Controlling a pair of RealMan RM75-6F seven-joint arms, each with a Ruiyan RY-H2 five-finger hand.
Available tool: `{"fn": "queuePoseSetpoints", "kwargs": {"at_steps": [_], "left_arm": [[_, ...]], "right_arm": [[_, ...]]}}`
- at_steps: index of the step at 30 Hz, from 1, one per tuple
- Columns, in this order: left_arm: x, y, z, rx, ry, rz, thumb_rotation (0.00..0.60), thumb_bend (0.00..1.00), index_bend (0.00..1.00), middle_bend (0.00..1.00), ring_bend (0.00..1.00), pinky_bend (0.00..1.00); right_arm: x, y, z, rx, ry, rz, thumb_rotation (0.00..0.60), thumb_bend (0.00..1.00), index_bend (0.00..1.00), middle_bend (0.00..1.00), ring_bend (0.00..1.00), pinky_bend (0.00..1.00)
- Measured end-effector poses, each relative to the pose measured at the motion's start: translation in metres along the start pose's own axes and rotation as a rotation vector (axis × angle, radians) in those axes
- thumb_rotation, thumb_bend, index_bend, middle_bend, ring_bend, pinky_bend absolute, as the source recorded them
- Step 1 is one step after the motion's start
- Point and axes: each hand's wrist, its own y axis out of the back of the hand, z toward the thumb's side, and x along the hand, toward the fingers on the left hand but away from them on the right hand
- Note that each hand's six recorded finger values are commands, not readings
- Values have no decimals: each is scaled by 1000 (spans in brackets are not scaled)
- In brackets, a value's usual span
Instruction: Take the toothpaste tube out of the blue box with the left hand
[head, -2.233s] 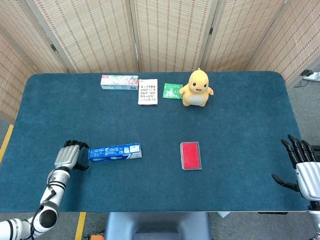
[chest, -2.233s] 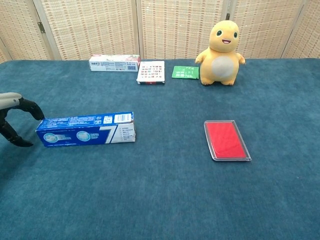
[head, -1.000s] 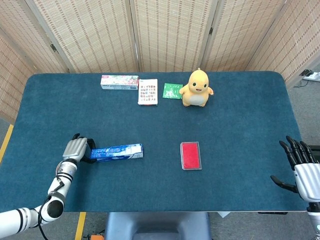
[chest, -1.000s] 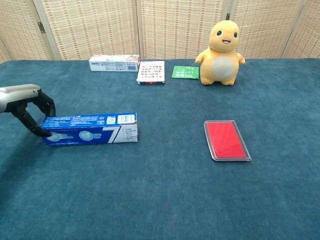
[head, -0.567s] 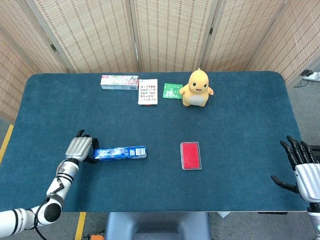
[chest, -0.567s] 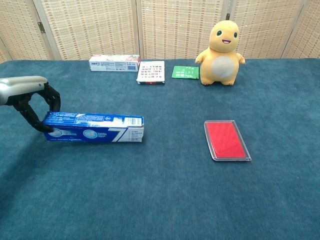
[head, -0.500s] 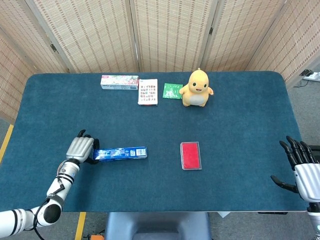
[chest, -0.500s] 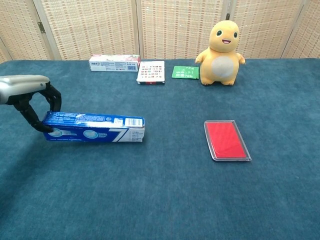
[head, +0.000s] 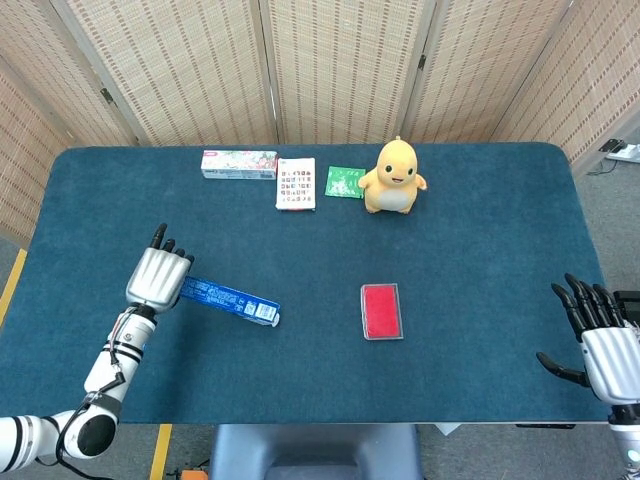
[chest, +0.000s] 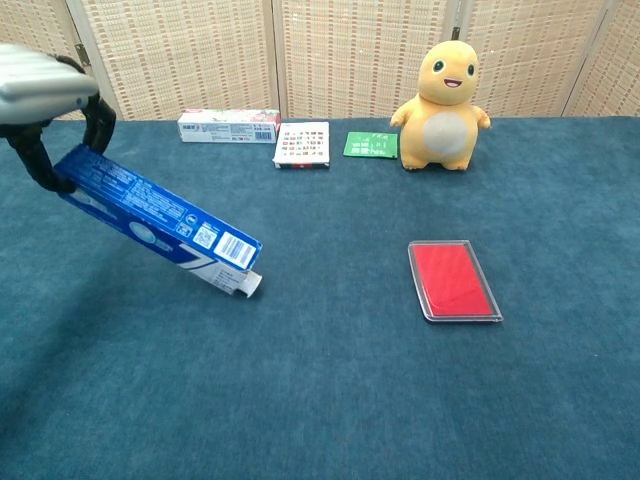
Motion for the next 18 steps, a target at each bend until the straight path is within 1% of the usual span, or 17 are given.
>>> {"fn": "queuePoseSetpoints", "kwargs": {"at_steps": [6,8,11,13,18], "left_arm": [[3,32,-8,101,15,82,600,205,511,451,255,42],[3,38,-11,128,20,97,600,205,508,445,255,42],[4,47,-17,199,39,127,600,205,507,440,255,42],[4,55,-24,263,59,151,600,204,507,440,255,42],[-1,78,-45,400,110,199,600,203,507,440,254,42]], "right_arm": [[-2,-4,2,6,6,17,600,204,0,0,0,0],[-2,-5,3,8,11,23,600,204,0,0,0,0],[-1,-5,4,8,11,22,600,205,0,0,0,0],[-1,-4,3,7,8,20,600,204,0,0,0,0],[-3,-5,3,12,4,22,600,204,0,0,0,0]]}}
